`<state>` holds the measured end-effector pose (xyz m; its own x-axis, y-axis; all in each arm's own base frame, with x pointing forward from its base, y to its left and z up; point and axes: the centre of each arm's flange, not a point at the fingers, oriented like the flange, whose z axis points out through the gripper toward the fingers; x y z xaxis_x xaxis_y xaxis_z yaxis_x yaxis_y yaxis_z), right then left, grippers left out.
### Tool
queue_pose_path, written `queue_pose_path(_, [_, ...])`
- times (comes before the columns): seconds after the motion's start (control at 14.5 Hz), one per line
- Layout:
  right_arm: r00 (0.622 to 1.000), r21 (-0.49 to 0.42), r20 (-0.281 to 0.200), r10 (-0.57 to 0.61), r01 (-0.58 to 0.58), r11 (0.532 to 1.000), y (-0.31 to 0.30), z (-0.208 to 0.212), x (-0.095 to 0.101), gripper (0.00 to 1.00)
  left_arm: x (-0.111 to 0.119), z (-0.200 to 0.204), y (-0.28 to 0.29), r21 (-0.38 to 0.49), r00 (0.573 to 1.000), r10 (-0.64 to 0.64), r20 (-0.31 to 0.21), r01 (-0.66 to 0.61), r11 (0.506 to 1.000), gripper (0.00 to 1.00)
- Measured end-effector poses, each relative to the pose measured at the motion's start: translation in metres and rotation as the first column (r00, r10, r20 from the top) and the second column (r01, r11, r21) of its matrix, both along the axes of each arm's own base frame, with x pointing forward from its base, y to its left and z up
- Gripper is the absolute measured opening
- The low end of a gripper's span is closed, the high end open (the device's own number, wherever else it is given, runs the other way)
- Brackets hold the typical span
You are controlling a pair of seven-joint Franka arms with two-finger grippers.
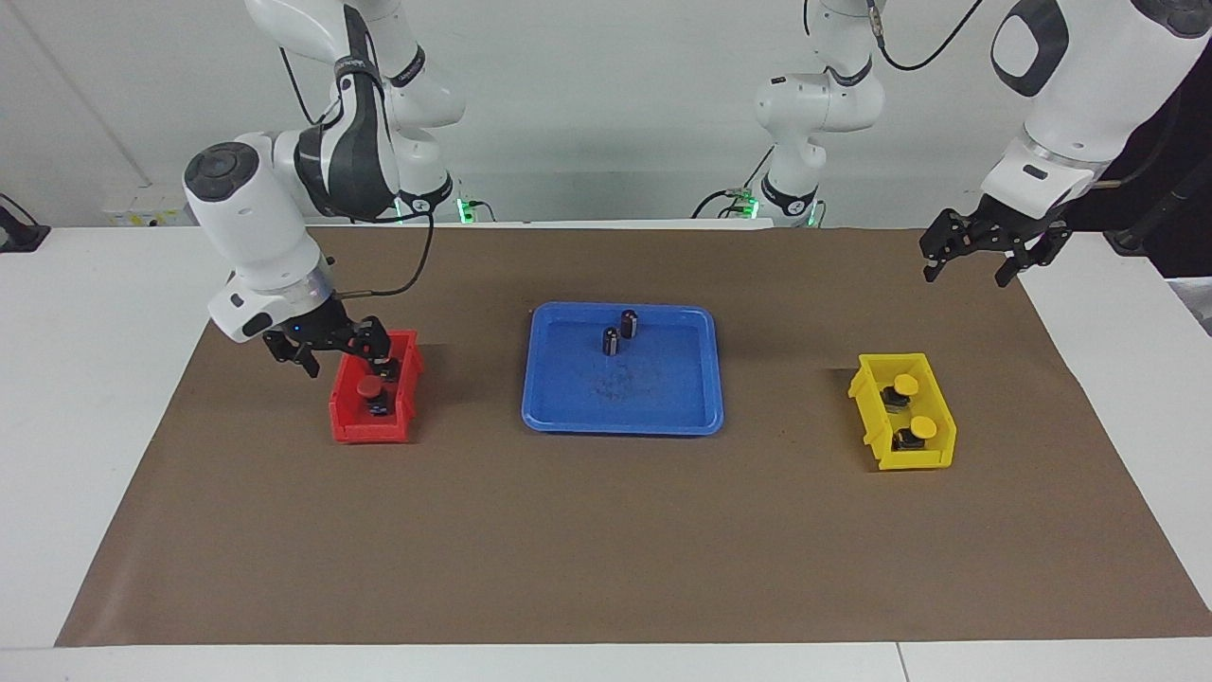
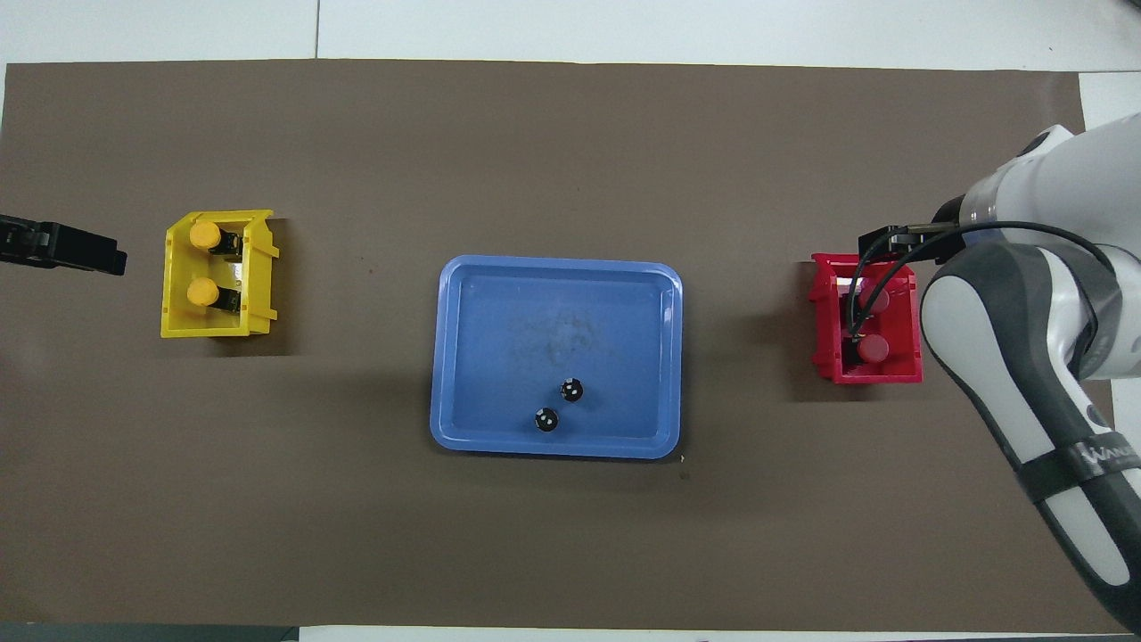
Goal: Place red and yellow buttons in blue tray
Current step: 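Reach the right gripper into the red holder and grasp a red button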
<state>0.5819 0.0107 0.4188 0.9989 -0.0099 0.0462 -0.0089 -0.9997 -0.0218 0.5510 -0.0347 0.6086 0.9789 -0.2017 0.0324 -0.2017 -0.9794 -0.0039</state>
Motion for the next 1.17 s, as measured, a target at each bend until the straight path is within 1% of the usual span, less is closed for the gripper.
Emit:
queue_pose_path(0.07, [1.000, 0.000, -0.003, -0.001, 0.001, 1.000, 0.000, -0.012, -0.005, 0.82, 0.000, 0.000, -0.001, 0.000, 1.000, -0.001, 0.000, 0.001, 1.000, 1.00])
queue_pose_path(0.14, [1.000, 0.000, -0.008, -0.002, 0.002, 1.000, -0.001, -0.022, -0.009, 0.75, 0.000, 0.000, -0.001, 0.000, 1.000, -0.002, -0.001, 0.002, 1.000, 1.00])
queue_pose_path(0.21, [1.000, 0.000, -0.014, -0.005, 0.005, 1.000, -0.002, -0.027, -0.012, 0.75, 0.000, 0.000, -0.001, 0.000, 1.000, -0.002, -0.001, 0.002, 1.000, 1.00])
queue_pose_path(0.28, [1.000, 0.000, -0.016, -0.007, 0.007, 1.000, -0.003, -0.029, -0.015, 0.72, 0.000, 0.000, -0.001, 0.000, 1.000, -0.002, -0.001, 0.002, 1.000, 1.00])
queue_pose_path(0.48, [1.000, -0.001, -0.008, -0.011, 0.011, 1.000, -0.006, -0.039, -0.023, 0.72, 0.000, 0.000, -0.001, 0.000, 1.000, -0.001, -0.002, 0.001, 1.000, 1.00])
queue_pose_path(0.55, [1.000, -0.001, -0.007, -0.011, 0.011, 1.000, -0.006, -0.042, -0.024, 0.70, 0.000, 0.000, -0.001, 0.000, 1.000, -0.001, -0.002, 0.001, 1.000, 1.00])
queue_pose_path(0.69, [1.000, -0.001, -0.007, -0.012, 0.012, 1.000, -0.006, -0.047, -0.026, 0.68, 0.000, 0.000, 0.000, 0.000, 1.000, 0.000, -0.002, 0.000, 1.000, 1.00])
queue_pose_path(1.17, [1.000, -0.002, -0.012, -0.015, 0.014, 1.000, -0.007, -0.066, -0.032, 0.66, 0.000, 0.000, 0.000, 0.000, 1.000, 0.000, -0.002, 0.000, 1.000, 1.00])
